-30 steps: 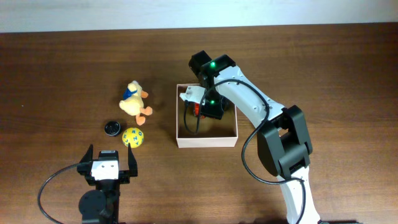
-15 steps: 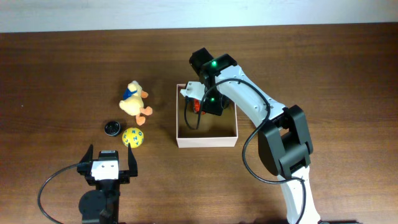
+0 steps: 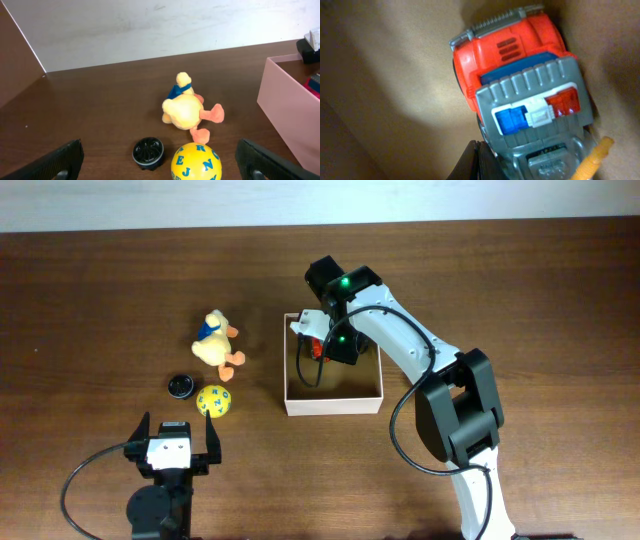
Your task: Pack container
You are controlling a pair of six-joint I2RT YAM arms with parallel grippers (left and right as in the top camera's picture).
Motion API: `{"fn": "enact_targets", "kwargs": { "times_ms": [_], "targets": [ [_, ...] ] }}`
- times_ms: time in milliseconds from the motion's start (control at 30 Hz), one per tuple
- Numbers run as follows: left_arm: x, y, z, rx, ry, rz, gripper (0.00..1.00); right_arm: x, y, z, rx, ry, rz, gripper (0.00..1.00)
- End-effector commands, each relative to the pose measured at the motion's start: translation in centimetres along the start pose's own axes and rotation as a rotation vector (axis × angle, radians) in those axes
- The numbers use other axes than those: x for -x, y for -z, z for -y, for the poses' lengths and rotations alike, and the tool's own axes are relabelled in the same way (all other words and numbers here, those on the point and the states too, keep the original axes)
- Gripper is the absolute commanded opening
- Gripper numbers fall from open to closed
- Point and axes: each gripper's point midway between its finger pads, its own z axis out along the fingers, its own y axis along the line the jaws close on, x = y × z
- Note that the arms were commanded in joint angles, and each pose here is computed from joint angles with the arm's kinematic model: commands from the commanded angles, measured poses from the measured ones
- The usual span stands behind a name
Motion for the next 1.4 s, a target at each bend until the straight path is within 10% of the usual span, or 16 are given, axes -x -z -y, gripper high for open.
{"fn": "enact_targets", "kwargs": {
  "times_ms": [0, 800, 1367],
  "targets": [
    [-0.3, -0.1, 0.1, -0.006, -0.019, -0.001, 0.99, 1.3, 2.9, 0.1, -0.004, -0.006, 0.096, 0.04],
    [-0.3, -0.1, 0.1, -0.005, -0.019, -0.001, 0.99, 9.1, 7.3, 0.9, 0.008, 0.055, 0.492, 0.04],
    [-0.3, -0.1, 0.1, -0.006, -0.019, -0.001, 0.99, 9.3, 4.5, 1.4, 0.021, 0.049, 0.472, 0.04]
  ]
}}
